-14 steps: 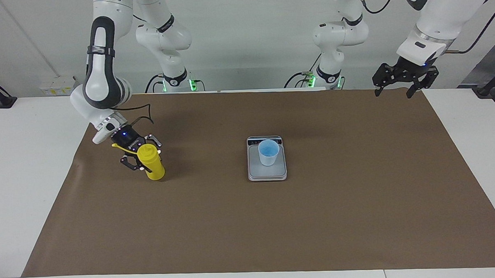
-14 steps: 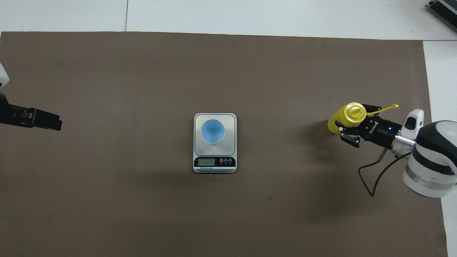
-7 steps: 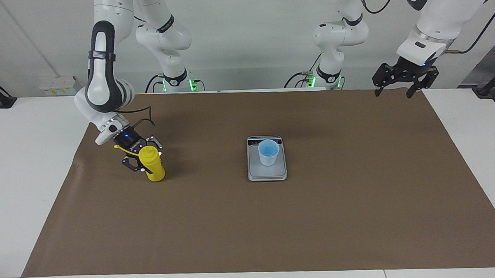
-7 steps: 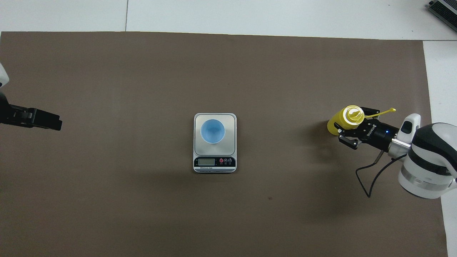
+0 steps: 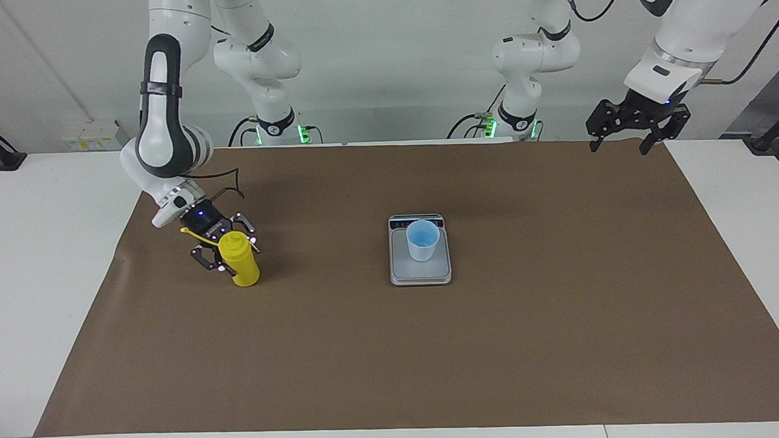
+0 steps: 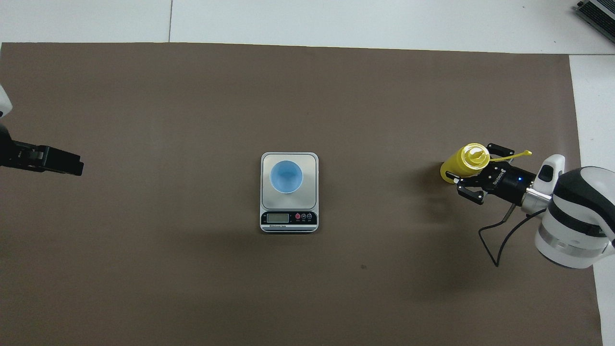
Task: Pour seasoning into cup on scale with both arms
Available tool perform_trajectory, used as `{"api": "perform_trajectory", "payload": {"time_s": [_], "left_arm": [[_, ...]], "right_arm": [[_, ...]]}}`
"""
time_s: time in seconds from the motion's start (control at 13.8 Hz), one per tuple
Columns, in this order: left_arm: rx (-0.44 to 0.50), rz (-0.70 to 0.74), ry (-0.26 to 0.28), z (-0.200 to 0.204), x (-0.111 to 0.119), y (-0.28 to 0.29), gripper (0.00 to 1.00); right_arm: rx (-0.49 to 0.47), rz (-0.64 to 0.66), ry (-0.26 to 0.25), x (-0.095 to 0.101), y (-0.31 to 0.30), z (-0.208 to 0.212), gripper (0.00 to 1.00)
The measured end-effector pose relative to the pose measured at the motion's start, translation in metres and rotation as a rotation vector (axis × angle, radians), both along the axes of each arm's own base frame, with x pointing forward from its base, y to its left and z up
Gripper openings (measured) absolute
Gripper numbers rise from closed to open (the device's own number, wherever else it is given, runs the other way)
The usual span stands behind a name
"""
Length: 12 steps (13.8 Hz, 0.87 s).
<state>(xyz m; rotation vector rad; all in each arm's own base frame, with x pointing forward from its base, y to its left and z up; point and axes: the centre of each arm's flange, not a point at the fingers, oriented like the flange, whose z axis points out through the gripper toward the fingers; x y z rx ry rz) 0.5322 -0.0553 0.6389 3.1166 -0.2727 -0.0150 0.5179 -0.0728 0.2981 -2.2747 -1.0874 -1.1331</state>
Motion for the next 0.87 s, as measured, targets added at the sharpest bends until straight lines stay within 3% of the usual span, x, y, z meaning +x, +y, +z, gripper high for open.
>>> {"api": "perform_trajectory", "payload": {"time_s": [0.07,0.58,0.87], "left_arm": [[0.000,0.000,0.000,0.000,0.000,0.000,1.00],[0.000,0.000,0.000,0.000,0.000,0.000,1.00],[0.000,0.000,0.000,0.000,0.000,0.000,1.00]], "right_arm": [[0.000,0.000,-0.002,0.000,0.000,0.001,1.00],[0.001,-0.015,-0.022,-0.002,-0.013,0.011,1.00],[-0.060,0.003,0.003,-0.015,-0.043,0.004,1.00]]}}
